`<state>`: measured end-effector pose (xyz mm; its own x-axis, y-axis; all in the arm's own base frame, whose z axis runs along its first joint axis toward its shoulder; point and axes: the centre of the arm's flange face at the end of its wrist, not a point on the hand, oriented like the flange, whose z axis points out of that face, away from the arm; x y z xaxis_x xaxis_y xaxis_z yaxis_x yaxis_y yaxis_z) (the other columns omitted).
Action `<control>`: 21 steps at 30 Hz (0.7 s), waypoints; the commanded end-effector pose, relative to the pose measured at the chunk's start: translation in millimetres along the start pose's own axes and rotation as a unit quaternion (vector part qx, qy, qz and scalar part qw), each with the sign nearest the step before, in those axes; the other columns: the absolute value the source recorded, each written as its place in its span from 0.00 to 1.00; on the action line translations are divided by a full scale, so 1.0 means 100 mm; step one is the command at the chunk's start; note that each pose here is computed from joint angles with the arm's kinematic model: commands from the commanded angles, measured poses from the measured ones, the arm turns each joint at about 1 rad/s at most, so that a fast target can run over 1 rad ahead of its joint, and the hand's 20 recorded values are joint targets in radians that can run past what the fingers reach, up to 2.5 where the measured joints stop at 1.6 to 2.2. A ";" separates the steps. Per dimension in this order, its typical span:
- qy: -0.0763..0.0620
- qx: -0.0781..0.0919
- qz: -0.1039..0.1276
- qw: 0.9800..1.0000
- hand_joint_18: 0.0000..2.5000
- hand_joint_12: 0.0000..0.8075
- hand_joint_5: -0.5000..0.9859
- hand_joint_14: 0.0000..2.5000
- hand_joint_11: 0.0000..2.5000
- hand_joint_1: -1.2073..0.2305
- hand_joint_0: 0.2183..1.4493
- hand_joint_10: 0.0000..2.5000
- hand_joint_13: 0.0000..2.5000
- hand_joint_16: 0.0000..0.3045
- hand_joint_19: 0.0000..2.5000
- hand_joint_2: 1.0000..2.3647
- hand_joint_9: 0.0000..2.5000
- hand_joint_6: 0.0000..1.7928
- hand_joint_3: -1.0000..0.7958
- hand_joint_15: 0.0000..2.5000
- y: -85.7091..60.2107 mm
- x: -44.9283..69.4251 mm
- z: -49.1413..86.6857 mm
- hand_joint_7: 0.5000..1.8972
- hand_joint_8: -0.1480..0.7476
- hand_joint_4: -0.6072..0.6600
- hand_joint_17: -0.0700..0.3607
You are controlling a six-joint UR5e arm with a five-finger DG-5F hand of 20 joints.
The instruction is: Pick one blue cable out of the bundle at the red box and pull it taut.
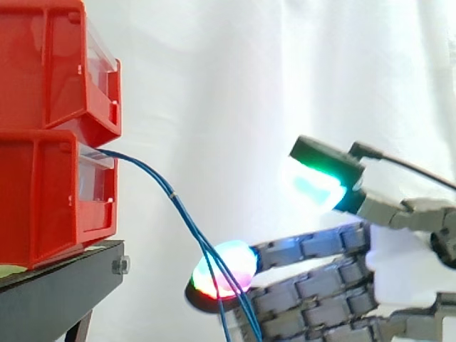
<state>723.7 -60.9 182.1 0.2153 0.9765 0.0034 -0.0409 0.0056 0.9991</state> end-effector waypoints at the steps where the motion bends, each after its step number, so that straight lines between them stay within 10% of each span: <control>1: 0.006 -0.007 0.009 1.000 0.00 0.45 0.19 0.00 0.00 0.49 0.26 0.00 0.00 0.22 0.05 0.00 0.03 0.28 0.28 0.01 -0.16 0.05 0.12 0.21 0.50 0.73 0.51; 8: 0.019 -0.049 0.016 0.998 0.00 0.45 0.19 0.00 0.00 0.49 0.26 0.00 0.00 0.22 0.05 0.00 0.03 0.28 0.28 0.02 -0.36 0.15 0.38 0.21 0.50 0.73 0.51; 21: 0.029 -0.056 0.014 0.998 0.00 0.45 0.20 0.00 0.01 0.48 0.26 0.00 0.00 0.21 0.05 0.00 0.05 0.28 0.28 0.02 -0.26 0.26 0.54 0.25 0.51 0.75 0.50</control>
<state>780.7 -47.2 154.4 0.1548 0.9877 0.0234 -0.1484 -0.0002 0.9889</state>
